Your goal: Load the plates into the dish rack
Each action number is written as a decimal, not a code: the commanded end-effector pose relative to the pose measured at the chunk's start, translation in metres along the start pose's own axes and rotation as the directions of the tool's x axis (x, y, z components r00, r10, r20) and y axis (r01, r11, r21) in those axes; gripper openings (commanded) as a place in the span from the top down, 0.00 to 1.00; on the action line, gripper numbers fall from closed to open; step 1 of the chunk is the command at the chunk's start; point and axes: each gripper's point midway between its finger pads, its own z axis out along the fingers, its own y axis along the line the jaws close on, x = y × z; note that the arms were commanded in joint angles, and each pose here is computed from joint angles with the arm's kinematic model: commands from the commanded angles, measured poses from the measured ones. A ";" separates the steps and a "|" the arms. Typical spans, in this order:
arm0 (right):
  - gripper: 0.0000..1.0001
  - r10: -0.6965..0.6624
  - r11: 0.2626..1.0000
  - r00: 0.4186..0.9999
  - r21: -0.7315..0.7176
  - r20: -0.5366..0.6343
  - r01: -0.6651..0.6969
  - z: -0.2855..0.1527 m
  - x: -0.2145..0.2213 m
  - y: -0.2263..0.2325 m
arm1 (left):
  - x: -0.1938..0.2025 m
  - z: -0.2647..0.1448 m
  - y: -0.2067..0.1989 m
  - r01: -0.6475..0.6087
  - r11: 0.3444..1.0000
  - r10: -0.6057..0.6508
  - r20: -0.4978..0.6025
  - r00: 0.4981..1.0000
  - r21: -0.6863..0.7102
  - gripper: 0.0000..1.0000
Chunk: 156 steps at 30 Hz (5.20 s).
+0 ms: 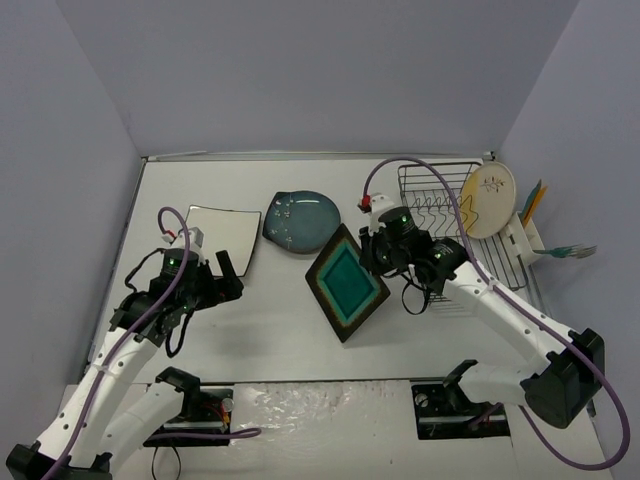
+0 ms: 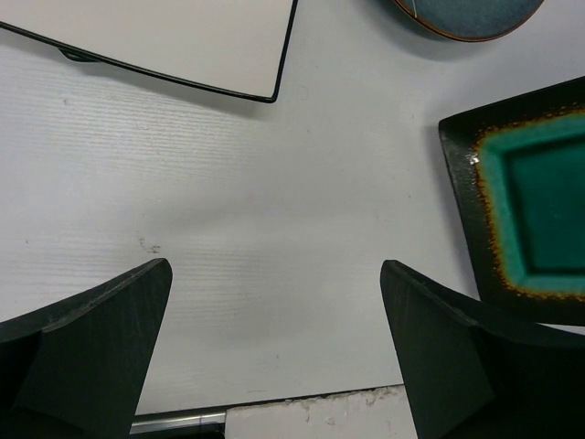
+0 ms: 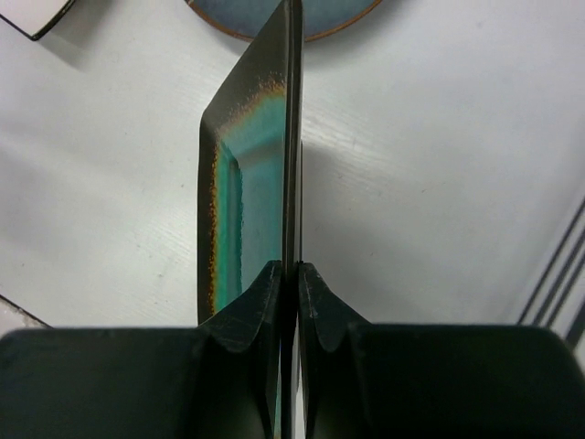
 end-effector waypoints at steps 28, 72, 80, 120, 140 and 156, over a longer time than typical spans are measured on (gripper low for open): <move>1.00 -0.350 0.805 0.812 0.593 0.468 0.006 -0.182 -0.247 -0.161 | -0.048 -0.021 0.003 -0.170 0.983 0.178 0.129 0.976 -0.068 0.03; 1.00 -0.394 0.579 0.884 0.815 0.250 0.028 -0.139 -0.217 -0.366 | -0.038 0.012 0.007 -0.268 0.962 0.273 0.115 0.955 -0.060 0.03; 1.00 -0.355 0.642 0.900 0.765 0.253 0.038 -0.105 -0.194 -0.376 | -0.037 0.014 0.008 -0.267 0.962 0.273 0.108 0.956 -0.065 0.03; 0.00 0.158 0.961 0.598 0.016 0.786 -0.275 -0.164 -0.170 -0.134 | -0.096 0.097 -0.104 0.375 0.889 -0.415 0.113 0.903 0.265 0.03; 0.00 0.268 0.963 0.689 -0.170 0.674 -0.208 -0.132 -0.109 -0.076 | -0.073 0.217 -0.148 0.533 0.825 -0.534 -0.050 0.844 0.187 0.23; 0.00 0.267 0.963 0.707 -0.162 0.654 -0.214 -0.123 -0.094 -0.077 | -0.057 0.235 -0.142 0.583 0.795 -0.579 -0.074 0.812 0.166 0.43</move>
